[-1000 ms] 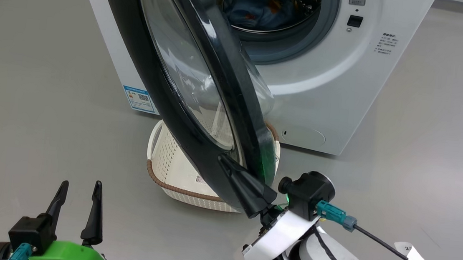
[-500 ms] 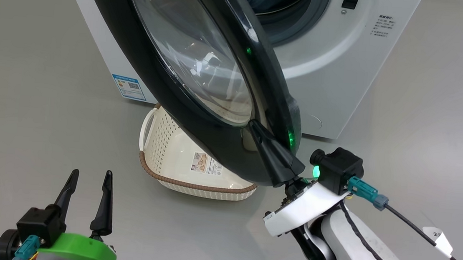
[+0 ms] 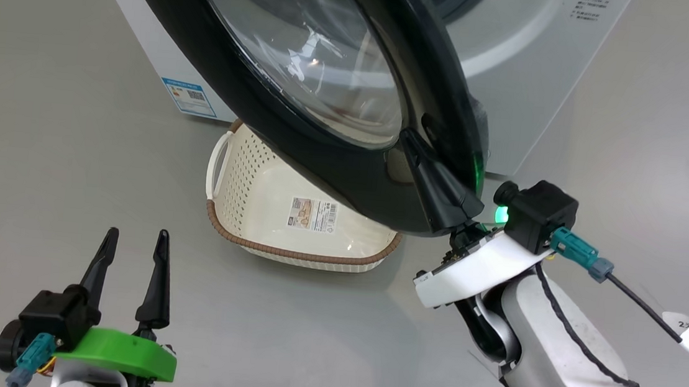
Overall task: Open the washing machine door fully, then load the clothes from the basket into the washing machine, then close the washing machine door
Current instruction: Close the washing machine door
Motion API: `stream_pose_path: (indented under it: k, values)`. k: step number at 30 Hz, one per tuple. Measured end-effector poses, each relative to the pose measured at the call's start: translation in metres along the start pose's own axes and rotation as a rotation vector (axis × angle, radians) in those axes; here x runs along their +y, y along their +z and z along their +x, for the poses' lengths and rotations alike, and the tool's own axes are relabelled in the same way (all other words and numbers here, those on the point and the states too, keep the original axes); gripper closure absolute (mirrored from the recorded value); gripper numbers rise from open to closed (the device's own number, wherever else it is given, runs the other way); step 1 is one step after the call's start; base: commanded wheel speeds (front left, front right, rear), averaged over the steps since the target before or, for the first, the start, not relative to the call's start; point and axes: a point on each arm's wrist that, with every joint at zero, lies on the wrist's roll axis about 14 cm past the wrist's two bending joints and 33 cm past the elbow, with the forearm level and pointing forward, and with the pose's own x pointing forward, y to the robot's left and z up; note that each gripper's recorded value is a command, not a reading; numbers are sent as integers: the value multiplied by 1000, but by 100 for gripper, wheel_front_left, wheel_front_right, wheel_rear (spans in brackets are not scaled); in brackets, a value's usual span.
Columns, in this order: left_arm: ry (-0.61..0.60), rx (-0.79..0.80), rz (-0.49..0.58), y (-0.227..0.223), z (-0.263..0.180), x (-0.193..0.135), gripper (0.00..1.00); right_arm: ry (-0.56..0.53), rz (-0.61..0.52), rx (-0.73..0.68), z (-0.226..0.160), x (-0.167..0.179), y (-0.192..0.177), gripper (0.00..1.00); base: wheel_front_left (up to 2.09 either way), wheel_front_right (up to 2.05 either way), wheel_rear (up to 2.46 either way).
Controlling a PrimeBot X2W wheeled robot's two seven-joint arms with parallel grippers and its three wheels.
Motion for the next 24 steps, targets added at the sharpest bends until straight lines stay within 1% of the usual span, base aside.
stream_pose_path:
  k: [7,19,24]
  values:
    - [-13,4,-4,-3,12,-5,0,-30,-9,-26,10,-24,4,100,0,0,0]
    - [0,44,-2,-17,28,0,0,-68,-36,-76,29,-63,13,100,0,0,0]
    - [-34,50,-6,-21,38,-11,0,-79,-45,-82,34,-76,12,100,0,0,0]
